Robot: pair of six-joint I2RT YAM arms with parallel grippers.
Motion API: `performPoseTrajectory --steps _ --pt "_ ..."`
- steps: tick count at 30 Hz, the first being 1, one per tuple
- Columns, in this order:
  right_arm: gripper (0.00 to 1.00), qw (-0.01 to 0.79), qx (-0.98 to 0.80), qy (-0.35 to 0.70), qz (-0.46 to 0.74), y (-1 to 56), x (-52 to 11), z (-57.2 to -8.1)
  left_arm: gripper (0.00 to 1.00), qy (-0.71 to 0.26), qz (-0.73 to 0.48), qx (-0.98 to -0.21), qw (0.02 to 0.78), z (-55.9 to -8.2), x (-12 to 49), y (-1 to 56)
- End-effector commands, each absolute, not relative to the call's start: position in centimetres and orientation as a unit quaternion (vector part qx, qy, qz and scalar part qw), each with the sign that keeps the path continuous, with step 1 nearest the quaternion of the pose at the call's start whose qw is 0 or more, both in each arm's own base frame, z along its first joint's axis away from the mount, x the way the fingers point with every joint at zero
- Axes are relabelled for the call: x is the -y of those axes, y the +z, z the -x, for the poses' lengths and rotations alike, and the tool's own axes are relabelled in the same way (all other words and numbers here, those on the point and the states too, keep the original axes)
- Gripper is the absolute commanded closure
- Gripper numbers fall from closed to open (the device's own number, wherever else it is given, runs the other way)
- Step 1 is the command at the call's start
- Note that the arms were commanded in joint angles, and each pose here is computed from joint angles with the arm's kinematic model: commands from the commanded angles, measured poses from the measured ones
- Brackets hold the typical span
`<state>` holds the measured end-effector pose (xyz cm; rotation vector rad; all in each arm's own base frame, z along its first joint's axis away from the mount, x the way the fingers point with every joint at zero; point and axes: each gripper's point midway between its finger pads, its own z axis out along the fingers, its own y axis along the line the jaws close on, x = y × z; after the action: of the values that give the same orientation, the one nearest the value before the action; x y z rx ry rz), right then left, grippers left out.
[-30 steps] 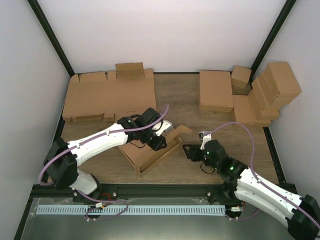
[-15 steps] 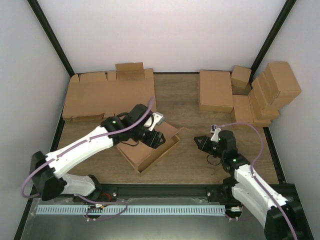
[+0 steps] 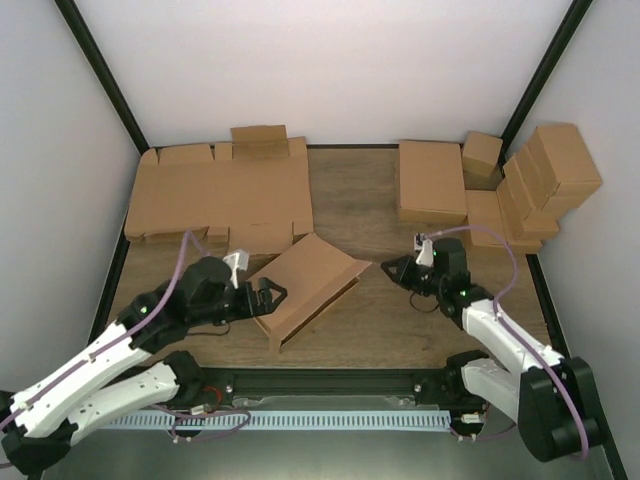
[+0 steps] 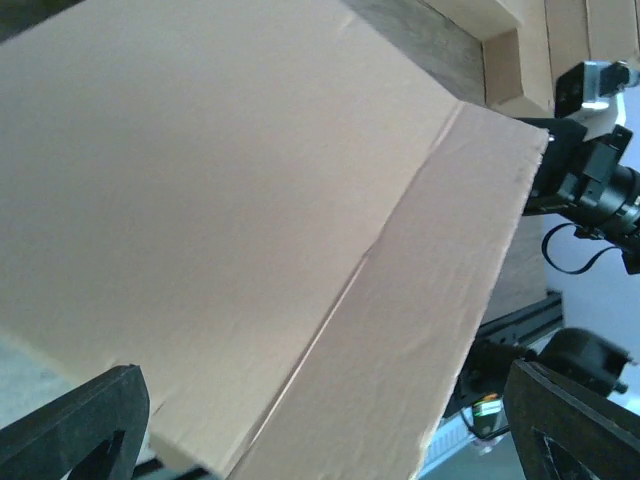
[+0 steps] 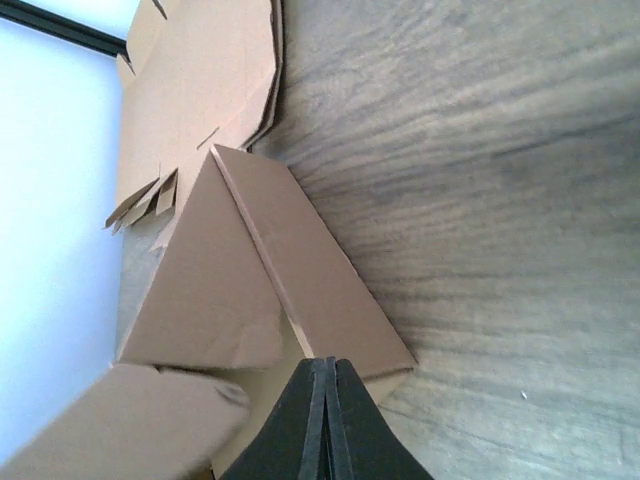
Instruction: Fold the paper box
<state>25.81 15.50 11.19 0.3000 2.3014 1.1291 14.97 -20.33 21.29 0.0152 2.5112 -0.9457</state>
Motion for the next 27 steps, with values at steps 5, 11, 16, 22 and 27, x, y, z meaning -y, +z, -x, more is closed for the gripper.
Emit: performPoseTrajectory --steps 5,11,16,22,27 --pt "0.99 0.235 -0.881 0.405 -0.060 13.1 -16.8 -28.2 0.00 -0.436 0.215 -0.856 0.176 -13.2 17.2 19.2" --pt "0.99 0.234 -0.878 0.415 -0.039 13.7 -17.6 -29.5 0.00 -0.489 0.273 -0.820 0.117 -12.1 17.8 16.1" --pt "0.99 0.215 -0.879 0.426 -0.023 13.3 -18.6 -30.5 0.00 -0.504 0.278 -0.815 0.070 -11.9 19.6 14.2" --pt "0.99 0.196 -0.870 0.453 -0.009 13.3 -19.6 -30.6 0.00 -0.504 0.275 -0.817 0.060 -12.1 20.4 13.9" --pt "0.99 0.186 -0.865 0.465 -0.001 13.2 -20.1 -30.7 0.00 -0.512 0.284 -0.809 0.045 -11.8 20.4 13.3"
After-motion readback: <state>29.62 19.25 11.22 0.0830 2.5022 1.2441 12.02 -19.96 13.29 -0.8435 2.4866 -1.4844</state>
